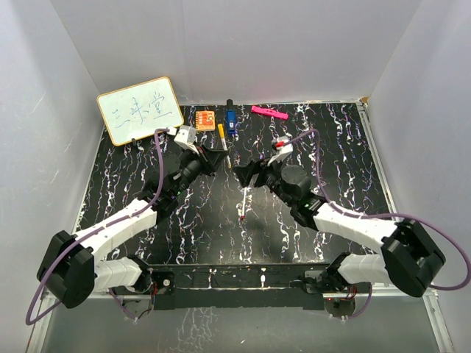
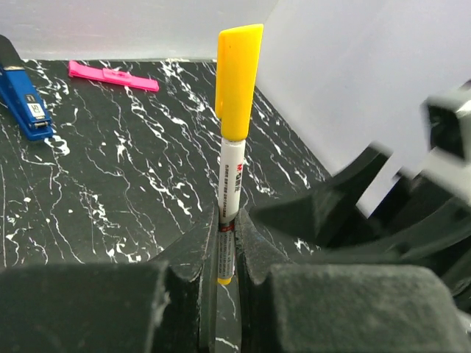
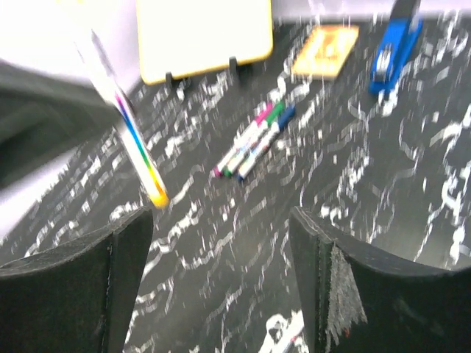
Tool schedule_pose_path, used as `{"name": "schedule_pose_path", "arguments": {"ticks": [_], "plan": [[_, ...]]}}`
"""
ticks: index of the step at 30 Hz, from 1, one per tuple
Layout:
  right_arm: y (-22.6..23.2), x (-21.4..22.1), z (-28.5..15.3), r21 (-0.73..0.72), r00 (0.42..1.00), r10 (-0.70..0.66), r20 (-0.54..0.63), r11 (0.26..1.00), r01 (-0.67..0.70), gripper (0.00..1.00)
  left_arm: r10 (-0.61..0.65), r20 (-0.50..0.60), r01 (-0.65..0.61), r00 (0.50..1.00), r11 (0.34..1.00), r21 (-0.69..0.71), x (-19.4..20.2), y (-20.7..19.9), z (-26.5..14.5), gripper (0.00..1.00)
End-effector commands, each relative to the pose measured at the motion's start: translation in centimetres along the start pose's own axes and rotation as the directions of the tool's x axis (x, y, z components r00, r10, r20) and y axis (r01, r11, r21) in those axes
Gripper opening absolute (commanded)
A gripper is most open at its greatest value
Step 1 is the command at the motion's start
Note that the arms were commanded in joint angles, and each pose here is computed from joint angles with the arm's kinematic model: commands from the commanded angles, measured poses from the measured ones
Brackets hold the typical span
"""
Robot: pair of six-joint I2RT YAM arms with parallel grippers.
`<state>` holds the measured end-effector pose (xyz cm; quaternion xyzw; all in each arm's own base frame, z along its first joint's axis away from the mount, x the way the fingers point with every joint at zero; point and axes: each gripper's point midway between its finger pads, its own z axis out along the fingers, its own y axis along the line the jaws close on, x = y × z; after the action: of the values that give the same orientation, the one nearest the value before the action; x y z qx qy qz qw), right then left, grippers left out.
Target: Insert the pens into the pen caps
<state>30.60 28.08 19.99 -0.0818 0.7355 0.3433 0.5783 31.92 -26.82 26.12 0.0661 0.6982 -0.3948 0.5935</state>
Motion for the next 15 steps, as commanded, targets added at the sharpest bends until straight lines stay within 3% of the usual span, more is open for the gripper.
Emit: {"name": "schedule_pose_path", "arguments": {"ticks": [1,7,12,15], "plan": [[2.9,-9.3,-0.6,-0.033,0.971,-0.082,0.224,0.995,0.091,0.73,0.061,-0.043,-0.057,0.997,0.994,0.095,0.6,-1.4,-1.0,0.00],[5.9,-13.3,-1.5,-0.133,0.947,-0.077,0.313,0.983,0.124,0.70,0.066,-0.104,-0.039,0.992,0.970,0.240,2.2,-3.6,-1.4,0.00],[6.4,-13.5,-1.0,-0.164,0.950,-0.058,0.306,0.980,0.113,0.67,0.053,-0.159,0.012,0.986,0.924,0.381,3.3,-6.0,-1.7,0.00],[6.7,-13.3,-0.9,-0.188,0.952,-0.042,0.304,0.977,0.103,0.63,0.039,-0.183,0.037,0.982,0.917,0.397,3.8,-6.3,-1.7,0.00]]}}
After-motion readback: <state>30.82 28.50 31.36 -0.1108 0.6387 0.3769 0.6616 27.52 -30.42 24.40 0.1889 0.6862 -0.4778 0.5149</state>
